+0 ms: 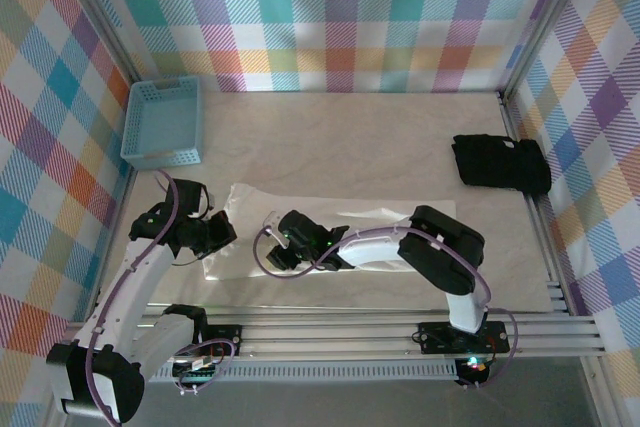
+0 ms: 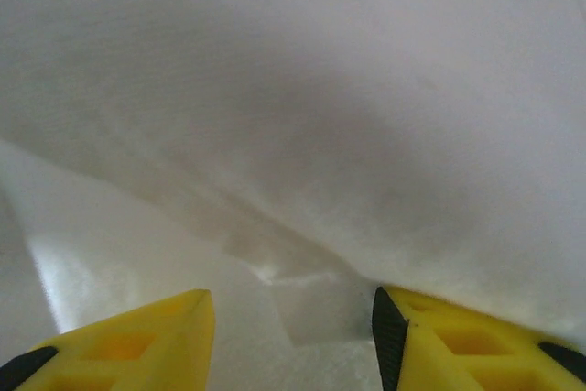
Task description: Fold the inside-out t-shirt
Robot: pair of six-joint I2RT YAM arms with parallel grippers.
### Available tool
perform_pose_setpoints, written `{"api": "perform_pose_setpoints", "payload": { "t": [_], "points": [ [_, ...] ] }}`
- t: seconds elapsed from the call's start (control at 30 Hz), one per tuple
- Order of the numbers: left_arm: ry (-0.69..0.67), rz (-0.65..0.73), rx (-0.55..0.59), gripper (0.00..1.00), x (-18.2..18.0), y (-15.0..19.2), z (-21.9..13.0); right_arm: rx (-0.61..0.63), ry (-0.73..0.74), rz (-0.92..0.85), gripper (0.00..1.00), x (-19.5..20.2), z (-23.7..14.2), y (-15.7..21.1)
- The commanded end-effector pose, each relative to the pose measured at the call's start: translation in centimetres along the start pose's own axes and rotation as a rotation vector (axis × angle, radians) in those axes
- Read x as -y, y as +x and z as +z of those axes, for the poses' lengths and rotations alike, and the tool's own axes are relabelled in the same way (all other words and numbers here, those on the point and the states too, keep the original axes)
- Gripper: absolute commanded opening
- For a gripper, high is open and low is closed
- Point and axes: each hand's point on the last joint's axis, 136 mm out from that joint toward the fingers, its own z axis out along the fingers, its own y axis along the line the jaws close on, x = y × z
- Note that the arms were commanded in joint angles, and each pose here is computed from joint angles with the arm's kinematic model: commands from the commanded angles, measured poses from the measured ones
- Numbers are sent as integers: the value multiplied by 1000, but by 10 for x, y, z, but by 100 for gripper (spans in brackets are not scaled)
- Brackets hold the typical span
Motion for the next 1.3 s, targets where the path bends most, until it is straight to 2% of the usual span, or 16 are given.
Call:
{"api": "perform_pose_setpoints", "payload": {
  "t": [0.0,0.2,0.3,0.6,0.73,0.9,1.1,1.2,1.27],
  "points": [
    [18,16,10,0,4,-2,-4,38,68,32,39,10,5,-11],
    [1,14,22,0,1,-4,-4,75,74,38,10,12,-11,-14],
    [-5,10,27,0,0,-6,-3,81,63,31,1,10,-21,-15],
    [-35,-19,44,0,-9,-7,3,24,-11,19,0,-3,-49,-10],
    [-42,-58,40,0,-15,-2,12,-36,-45,10,3,-8,-58,2],
    [-82,-98,63,8,-28,0,21,-135,-97,-1,8,-15,-60,27],
    [-136,-110,147,41,-40,-8,14,-217,-125,-34,24,-17,-74,47],
    [-133,-90,207,49,-37,-20,9,-175,-163,-50,39,-19,-87,32],
    [-53,-66,232,51,-20,-32,13,-119,-213,-35,42,-22,-91,14]
  ]
}}
